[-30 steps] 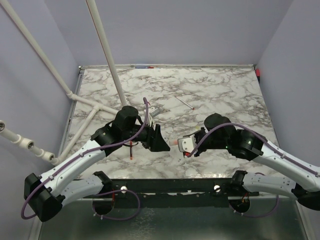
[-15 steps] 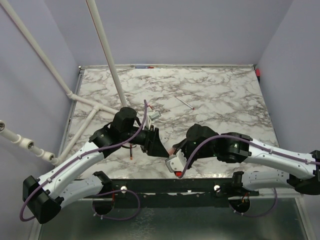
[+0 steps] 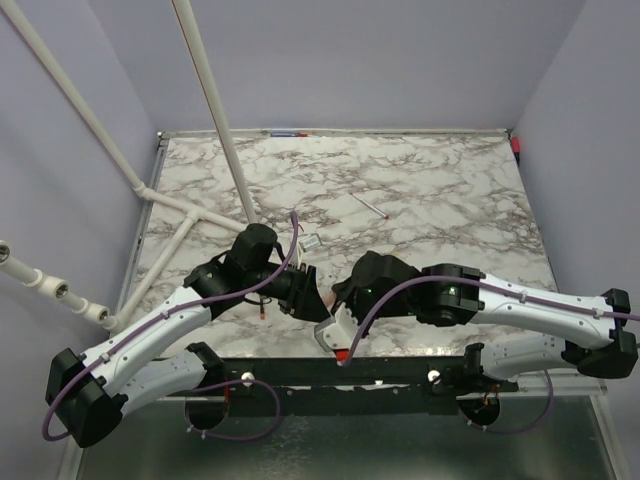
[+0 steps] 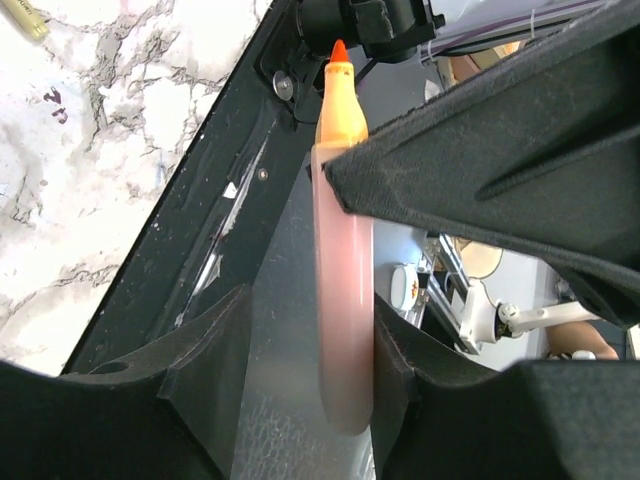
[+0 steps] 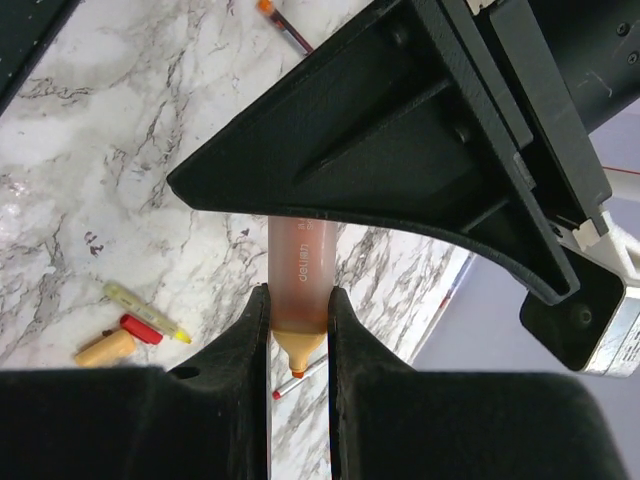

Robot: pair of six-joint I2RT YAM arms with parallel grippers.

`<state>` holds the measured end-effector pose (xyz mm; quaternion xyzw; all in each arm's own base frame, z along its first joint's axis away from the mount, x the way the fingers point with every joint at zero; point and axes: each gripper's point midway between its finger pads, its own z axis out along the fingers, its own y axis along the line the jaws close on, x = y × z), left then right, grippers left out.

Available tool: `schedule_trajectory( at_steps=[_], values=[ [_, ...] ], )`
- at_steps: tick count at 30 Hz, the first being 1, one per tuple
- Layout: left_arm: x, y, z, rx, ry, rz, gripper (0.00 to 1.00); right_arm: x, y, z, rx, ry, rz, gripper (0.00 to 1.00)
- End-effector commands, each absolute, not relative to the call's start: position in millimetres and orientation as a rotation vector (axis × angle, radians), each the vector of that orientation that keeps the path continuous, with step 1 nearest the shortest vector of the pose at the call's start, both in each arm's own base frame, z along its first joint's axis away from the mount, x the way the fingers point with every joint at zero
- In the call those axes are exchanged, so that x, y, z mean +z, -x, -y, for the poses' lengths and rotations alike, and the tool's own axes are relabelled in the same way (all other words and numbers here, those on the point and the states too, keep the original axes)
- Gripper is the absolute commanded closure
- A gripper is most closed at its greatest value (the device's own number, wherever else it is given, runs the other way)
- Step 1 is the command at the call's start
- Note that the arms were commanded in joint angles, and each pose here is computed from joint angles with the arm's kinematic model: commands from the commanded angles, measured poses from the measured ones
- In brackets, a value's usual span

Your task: Insert the pens into the pen caps

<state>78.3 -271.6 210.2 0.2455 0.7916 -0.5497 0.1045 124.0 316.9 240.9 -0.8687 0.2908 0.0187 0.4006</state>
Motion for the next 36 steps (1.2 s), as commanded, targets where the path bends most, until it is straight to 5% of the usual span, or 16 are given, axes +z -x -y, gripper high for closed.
schedule_trajectory(
  at_steps=[1,10,19,24,27,36],
  values=[
    [207,-71,270,-1.644,-0.766,-2.331,0.53,244,-125,-322,-0.008,2.234,-0.692,0.99],
    [203,-69,269,-1.642,-0.789,-2.343,0.56,232,-113,-328,-0.016,2.297,-0.653,0.99],
    [193,-69,266,-1.614,-0.799,-2.376,0.71,223,-109,-330,-0.032,2.336,-0.639,0.99],
    [192,-68,266,-1.613,-0.804,-2.379,1.00,222,-106,-333,-0.024,2.331,-0.637,0.99],
    [190,-71,265,-1.583,-0.795,-2.371,1.00,225,-106,-337,-0.007,2.298,-0.654,0.99],
    [176,-91,261,-1.413,-0.723,-2.366,1.00,243,-123,-335,-0.030,2.071,-0.860,0.63]
  ],
)
